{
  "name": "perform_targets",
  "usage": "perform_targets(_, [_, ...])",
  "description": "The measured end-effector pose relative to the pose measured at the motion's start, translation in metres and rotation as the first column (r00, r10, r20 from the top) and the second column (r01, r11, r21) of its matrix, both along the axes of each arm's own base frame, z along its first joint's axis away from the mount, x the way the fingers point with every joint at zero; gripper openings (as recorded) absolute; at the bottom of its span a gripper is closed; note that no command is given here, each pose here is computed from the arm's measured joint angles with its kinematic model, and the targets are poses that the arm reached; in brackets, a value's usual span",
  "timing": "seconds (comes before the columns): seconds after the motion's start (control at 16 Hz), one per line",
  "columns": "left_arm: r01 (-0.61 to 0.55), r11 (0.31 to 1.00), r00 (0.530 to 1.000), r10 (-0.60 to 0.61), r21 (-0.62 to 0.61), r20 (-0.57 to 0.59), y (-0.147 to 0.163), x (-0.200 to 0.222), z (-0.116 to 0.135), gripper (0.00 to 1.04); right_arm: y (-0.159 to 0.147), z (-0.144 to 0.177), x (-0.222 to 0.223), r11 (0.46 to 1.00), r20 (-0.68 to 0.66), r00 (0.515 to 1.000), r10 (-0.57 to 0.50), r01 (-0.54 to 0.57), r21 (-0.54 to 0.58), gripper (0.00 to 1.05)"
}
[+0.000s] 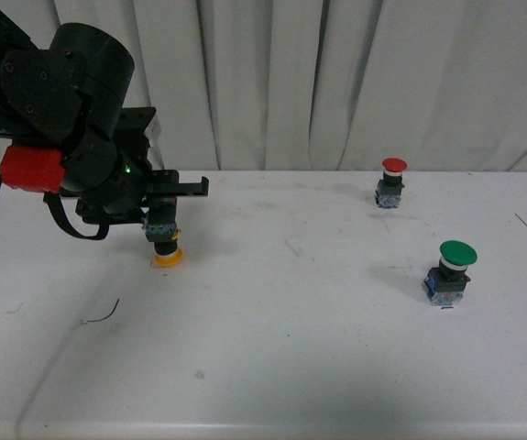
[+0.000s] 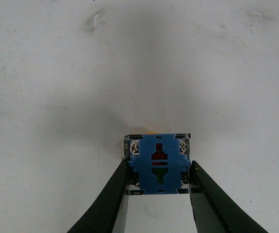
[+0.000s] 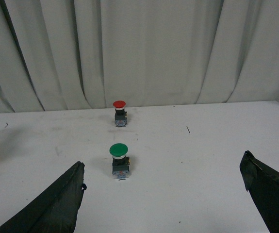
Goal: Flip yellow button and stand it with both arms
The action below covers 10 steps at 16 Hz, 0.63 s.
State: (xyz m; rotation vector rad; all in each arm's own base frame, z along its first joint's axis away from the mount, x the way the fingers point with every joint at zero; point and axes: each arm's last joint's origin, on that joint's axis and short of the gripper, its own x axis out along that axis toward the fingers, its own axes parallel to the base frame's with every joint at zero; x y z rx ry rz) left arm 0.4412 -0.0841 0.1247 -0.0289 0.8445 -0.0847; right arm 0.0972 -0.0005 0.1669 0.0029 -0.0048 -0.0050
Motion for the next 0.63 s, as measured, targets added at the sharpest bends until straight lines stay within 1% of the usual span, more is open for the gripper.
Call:
perform_targets(0.13, [0.029, 0.999, 0.996, -0.025, -0.044, 0.09, 0.0, -0.015, 0.029, 0.31, 0.0, 0.0, 0.0, 1.0, 0.0, 1.0, 0.0, 0.0, 0.0, 0.98])
perform_targets(0.19, [0.048, 0.995, 0.988, -0.034, -0.087, 0.15, 0.001, -0.025, 0.047, 0.31, 0.0, 0.0, 0.0, 1.0, 0.0, 1.0, 0.0, 0.0, 0.0, 0.98])
perform_targets(0.25, [0.077, 0.99, 0.974, -0.049, -0.121, 0.219, 0.002, -0.041, 0.068, 0.31, 0.0, 0.0, 0.0, 1.0, 0.0, 1.0, 0.0, 0.0, 0.0, 0.98])
perform_targets(0.31, [0.103, 0.984, 0.961, -0.061, -0.143, 0.27, 0.004, -0.059, 0.082, 0.31, 0.0, 0.0, 0.0, 1.0, 0.0, 1.0, 0.0, 0.0, 0.0, 0.98])
perform_targets(0.44, [0.127, 0.977, 0.951, -0.071, -0.171, 0.302, 0.008, -0.082, 0.09, 0.3, 0.0, 0.0, 0.0, 1.0, 0.0, 1.0, 0.0, 0.0, 0.0, 0.98])
perform_targets(0.56, [0.144, 0.966, 0.949, -0.072, -0.217, 0.308, 0.016, -0.1, 0.088, 0.3, 0.0, 0.0, 0.0, 1.0, 0.0, 1.0, 0.0, 0.0, 0.0, 0.98])
perform_targets(0.63, [0.133, 0.959, 0.951, -0.052, -0.252, 0.304, 0.025, -0.109, 0.085, 0.3, 0.0, 0.0, 0.0, 1.0, 0.0, 1.0, 0.0, 0.0, 0.0, 0.98])
